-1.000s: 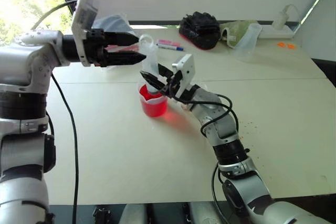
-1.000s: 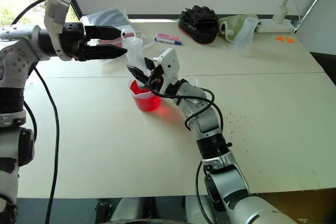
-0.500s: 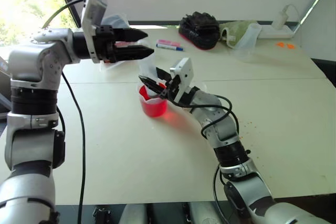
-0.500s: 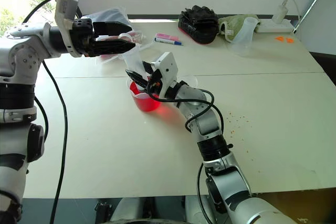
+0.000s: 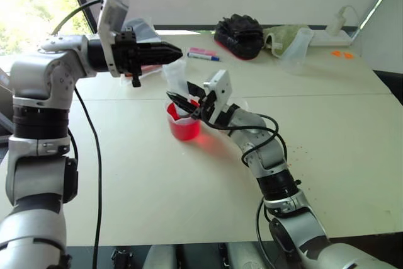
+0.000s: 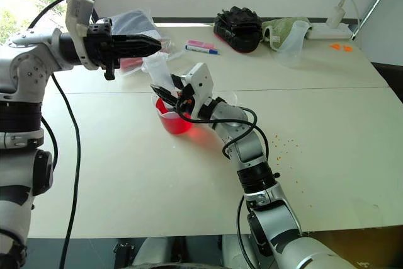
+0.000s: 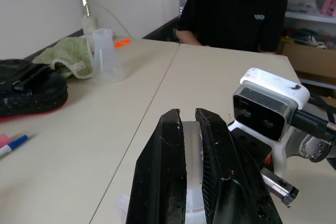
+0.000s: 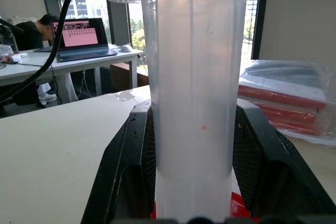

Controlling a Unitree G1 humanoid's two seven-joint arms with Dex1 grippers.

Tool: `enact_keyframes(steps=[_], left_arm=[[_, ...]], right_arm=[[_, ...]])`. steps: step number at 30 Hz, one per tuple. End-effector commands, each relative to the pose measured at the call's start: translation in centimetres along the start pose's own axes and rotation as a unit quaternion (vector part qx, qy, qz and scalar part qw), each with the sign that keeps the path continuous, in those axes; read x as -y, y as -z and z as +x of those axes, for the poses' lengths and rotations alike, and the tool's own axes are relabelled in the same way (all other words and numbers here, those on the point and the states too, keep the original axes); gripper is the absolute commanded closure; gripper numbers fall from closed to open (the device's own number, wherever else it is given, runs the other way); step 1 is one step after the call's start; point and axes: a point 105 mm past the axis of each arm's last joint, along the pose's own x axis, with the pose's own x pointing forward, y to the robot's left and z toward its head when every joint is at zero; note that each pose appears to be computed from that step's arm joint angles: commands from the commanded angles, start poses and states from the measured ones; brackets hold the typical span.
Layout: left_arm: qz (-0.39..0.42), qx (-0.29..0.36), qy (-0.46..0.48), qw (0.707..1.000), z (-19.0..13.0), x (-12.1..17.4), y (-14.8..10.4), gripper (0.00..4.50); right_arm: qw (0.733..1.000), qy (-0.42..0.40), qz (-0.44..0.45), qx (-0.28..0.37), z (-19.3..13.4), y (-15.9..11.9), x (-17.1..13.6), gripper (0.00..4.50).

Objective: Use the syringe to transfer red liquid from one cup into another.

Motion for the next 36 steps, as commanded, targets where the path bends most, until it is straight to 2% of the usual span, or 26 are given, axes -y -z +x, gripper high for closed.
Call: enact_keyframes(steps=[1,8,36], left_arm=[[0.015,-0.016,0.001,1.0,-0.5,0.4,-0.2,4.44],[0.02,0.014,-0.025,0.999,-0.4,-0.5,-1.7,4.44],[0.048,0.055,-0.053,0.996,0.1,-1.9,-4.4,4.44]], right_arm=[[0.999,-0.002,-0.02,0.034,0.0,-2.1,0.0,3.12],[0.999,-0.006,-0.014,0.031,0.1,-1.8,-0.3,3.12],[1.0,-0.014,0.022,0.008,0.5,0.2,-1.5,3.12]])
